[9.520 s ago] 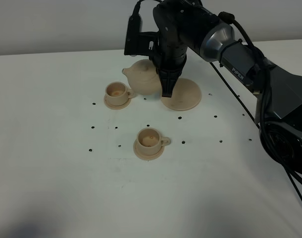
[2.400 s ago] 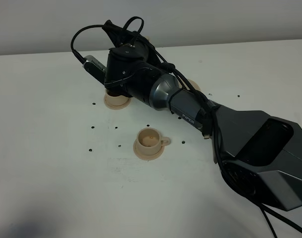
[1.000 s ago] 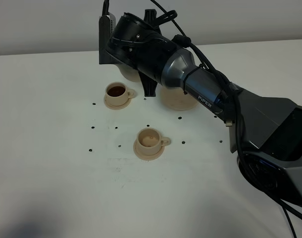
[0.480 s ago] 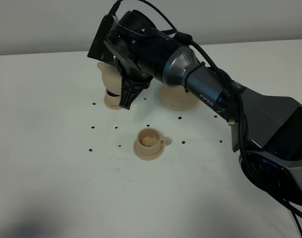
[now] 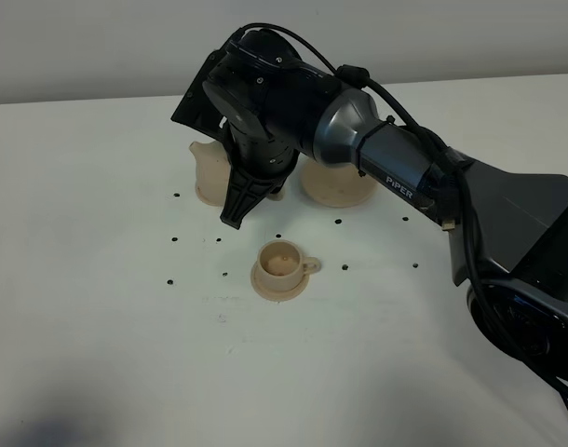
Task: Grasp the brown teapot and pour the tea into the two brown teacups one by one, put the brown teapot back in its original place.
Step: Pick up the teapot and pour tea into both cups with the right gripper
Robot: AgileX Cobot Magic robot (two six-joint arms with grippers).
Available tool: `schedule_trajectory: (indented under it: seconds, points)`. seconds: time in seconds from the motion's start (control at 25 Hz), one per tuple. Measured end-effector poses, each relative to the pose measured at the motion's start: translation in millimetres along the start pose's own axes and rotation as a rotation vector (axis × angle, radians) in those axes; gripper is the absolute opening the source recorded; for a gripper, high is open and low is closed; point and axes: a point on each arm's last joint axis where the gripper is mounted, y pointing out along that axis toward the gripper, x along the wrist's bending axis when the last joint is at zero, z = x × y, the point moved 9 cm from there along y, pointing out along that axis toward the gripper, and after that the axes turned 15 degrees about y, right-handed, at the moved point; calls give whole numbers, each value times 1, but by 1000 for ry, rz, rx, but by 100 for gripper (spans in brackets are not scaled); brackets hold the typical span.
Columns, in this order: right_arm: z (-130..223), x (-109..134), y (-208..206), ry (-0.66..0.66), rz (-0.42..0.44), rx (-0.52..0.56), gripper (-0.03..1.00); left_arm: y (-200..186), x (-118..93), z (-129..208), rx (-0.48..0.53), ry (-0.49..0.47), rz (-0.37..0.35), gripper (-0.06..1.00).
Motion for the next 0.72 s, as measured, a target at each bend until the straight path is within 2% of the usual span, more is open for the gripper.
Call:
schedule_trajectory:
  seconds: [0.44,0.72]
  points:
    - [14,-4,37,25,-19,74,11,0,0,0,0,0,0,40]
    - [12,-8,32,26,-10,64,11,0,0,0,0,0,0,40]
